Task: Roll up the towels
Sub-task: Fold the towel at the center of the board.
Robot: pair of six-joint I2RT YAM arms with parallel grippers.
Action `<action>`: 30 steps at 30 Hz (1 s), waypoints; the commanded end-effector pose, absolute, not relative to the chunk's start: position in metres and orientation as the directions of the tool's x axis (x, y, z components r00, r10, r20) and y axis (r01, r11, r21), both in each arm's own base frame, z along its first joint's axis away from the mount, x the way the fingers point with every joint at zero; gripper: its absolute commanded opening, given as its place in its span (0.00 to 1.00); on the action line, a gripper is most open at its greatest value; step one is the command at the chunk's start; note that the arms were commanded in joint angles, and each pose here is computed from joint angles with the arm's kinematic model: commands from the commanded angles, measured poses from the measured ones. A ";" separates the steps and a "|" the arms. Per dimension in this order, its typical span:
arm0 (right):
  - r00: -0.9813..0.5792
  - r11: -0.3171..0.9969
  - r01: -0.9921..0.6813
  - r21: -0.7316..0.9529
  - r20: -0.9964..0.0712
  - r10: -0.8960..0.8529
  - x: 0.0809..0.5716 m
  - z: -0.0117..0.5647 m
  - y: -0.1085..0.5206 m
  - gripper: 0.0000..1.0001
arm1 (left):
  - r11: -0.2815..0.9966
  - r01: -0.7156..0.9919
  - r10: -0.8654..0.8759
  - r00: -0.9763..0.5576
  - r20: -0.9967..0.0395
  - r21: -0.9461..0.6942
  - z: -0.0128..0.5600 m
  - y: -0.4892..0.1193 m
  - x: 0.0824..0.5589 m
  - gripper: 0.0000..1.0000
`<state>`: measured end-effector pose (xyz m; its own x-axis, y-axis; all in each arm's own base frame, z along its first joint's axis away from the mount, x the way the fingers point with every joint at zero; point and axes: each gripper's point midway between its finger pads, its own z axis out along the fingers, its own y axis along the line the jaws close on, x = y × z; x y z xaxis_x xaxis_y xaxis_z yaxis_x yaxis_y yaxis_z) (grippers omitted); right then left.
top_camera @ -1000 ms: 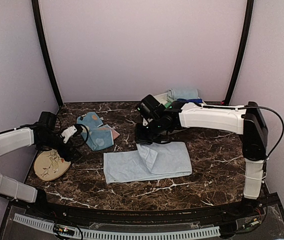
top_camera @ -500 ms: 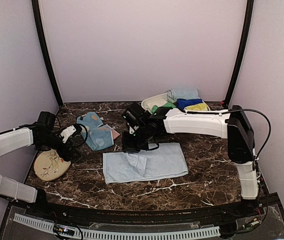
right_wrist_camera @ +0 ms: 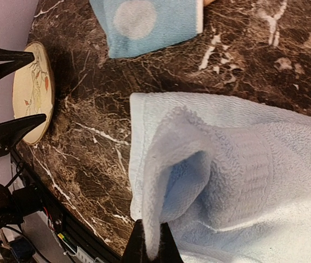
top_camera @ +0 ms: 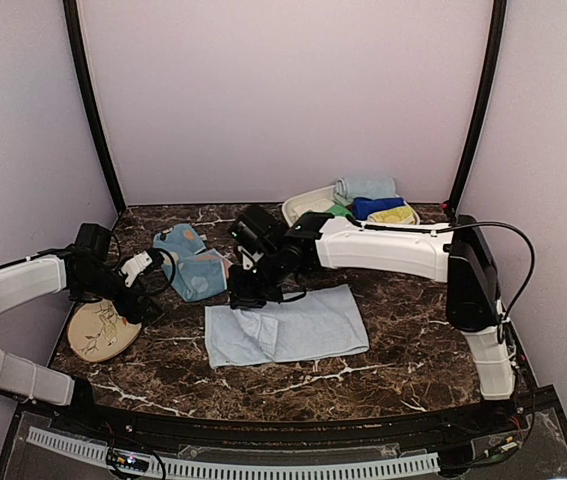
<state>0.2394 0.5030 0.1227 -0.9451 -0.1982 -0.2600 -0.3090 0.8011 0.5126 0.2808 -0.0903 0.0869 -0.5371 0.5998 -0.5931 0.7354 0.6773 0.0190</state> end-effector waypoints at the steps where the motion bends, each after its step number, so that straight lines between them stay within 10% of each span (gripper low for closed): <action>1: -0.932 0.768 -0.353 0.534 -0.269 -0.242 0.229 0.127 0.522 0.00 | 0.678 0.735 0.593 -0.537 -0.600 0.011 0.095 -0.090 0.277 0.89; 12: -0.942 0.745 -0.335 0.576 -0.222 -0.252 0.225 0.091 0.548 0.02 | 0.677 0.736 0.591 -0.541 -0.598 0.003 0.093 -0.091 0.274 0.89; 24: -0.942 0.639 -0.335 0.692 -0.220 -0.254 0.218 0.116 0.576 0.57 | 0.675 0.737 0.587 -0.546 -0.598 -0.010 0.091 -0.092 0.274 0.89; 30: -0.938 0.608 -0.346 0.715 -0.251 -0.239 0.219 0.144 0.568 0.58 | 0.674 0.738 0.580 -0.549 -0.602 -0.024 0.091 -0.095 0.276 0.89</action>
<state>0.2224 0.5628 0.0880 -0.9502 -0.2543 -0.1803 -0.3091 0.6942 0.6501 0.2781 -0.0912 0.0878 -0.5390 0.5979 -0.5933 0.7377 0.6751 0.0102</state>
